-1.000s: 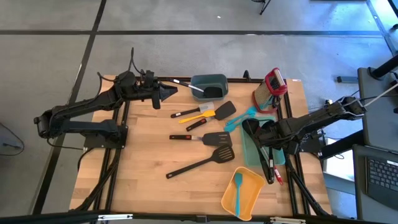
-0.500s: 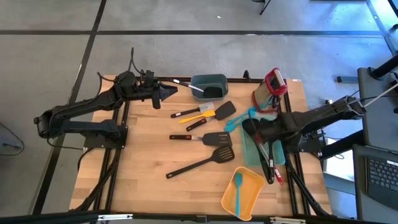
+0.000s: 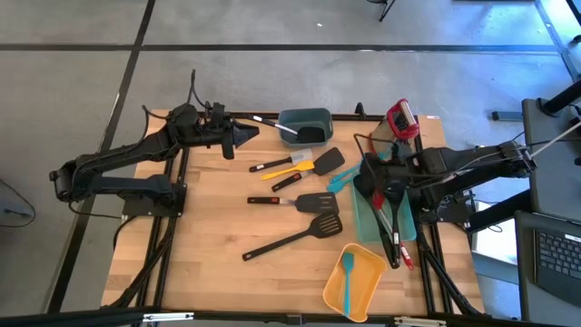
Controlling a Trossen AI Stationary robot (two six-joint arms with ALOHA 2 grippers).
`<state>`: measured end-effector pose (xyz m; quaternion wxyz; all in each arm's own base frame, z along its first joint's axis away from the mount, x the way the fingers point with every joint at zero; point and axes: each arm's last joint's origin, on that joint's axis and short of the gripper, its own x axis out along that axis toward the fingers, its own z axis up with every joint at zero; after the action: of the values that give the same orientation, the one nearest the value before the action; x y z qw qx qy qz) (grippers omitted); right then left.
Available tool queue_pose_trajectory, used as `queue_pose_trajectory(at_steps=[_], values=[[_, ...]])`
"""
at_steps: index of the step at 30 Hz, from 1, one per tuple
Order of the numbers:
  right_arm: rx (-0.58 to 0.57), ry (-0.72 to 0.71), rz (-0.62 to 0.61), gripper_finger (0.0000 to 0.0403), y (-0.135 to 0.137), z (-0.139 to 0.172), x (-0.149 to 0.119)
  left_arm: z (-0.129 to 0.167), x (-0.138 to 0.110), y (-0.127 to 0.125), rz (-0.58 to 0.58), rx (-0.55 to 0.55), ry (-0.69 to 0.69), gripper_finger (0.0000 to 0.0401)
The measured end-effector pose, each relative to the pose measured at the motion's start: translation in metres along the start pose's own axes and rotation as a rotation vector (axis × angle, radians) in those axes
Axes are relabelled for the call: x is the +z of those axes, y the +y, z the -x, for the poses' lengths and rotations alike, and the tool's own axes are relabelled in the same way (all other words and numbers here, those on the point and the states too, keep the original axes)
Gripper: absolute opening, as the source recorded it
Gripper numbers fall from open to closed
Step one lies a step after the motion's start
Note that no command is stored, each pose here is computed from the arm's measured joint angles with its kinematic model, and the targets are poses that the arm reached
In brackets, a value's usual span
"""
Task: Pick & Place Kitchen Items
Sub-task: Put the small yellow spatula into the yellow bin
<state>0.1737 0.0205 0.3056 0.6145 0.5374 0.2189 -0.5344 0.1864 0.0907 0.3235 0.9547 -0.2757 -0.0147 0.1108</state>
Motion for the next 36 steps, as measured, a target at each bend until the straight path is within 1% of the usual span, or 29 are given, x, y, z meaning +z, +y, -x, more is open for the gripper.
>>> queue_pose_trajectory(at_steps=[9, 14, 16, 19, 22, 25, 28, 32, 36], values=[[0.264, 0.022, 0.081, 0.0, 0.035, -0.004, 0.005, 0.0, -0.008, 0.004, -0.002, 0.026, 0.086, 0.0086], [0.358, -0.005, 0.143, 0.0, 0.048, -0.005, 0.01, 0.001, -0.013, 0.007, -0.014, 0.054, 0.135, 0.0086], [0.375, -0.011, 0.168, 0.0, 0.05, -0.005, 0.013, 0.001, -0.014, 0.008, -0.012, 0.075, 0.148, 0.0086], [0.376, -0.013, 0.192, 0.0, 0.052, -0.007, 0.016, -0.002, -0.018, 0.012, -0.003, 0.115, 0.17, 0.0086], [0.361, -0.016, 0.251, 0.0, 0.051, -0.009, 0.019, -0.007, -0.022, 0.017, 0.013, 0.15, 0.191, 0.0086], [0.322, 0.005, 0.331, 0.0, 0.049, -0.013, 0.024, -0.017, -0.029, 0.024, 0.051, 0.182, 0.227, 0.0086], [0.285, 0.035, 0.381, 0.0, 0.046, -0.017, 0.031, -0.027, -0.037, 0.033, 0.112, 0.219, 0.268, 0.0086], [0.271, 0.041, 0.447, 0.0, 0.046, -0.02, 0.037, -0.041, -0.051, 0.046, 0.168, 0.269, 0.334, 0.0086], [0.263, 0.021, 0.508, 0.0, 0.046, -0.022, 0.042, -0.051, -0.062, 0.056, 0.189, 0.303, 0.383, 0.0086]])
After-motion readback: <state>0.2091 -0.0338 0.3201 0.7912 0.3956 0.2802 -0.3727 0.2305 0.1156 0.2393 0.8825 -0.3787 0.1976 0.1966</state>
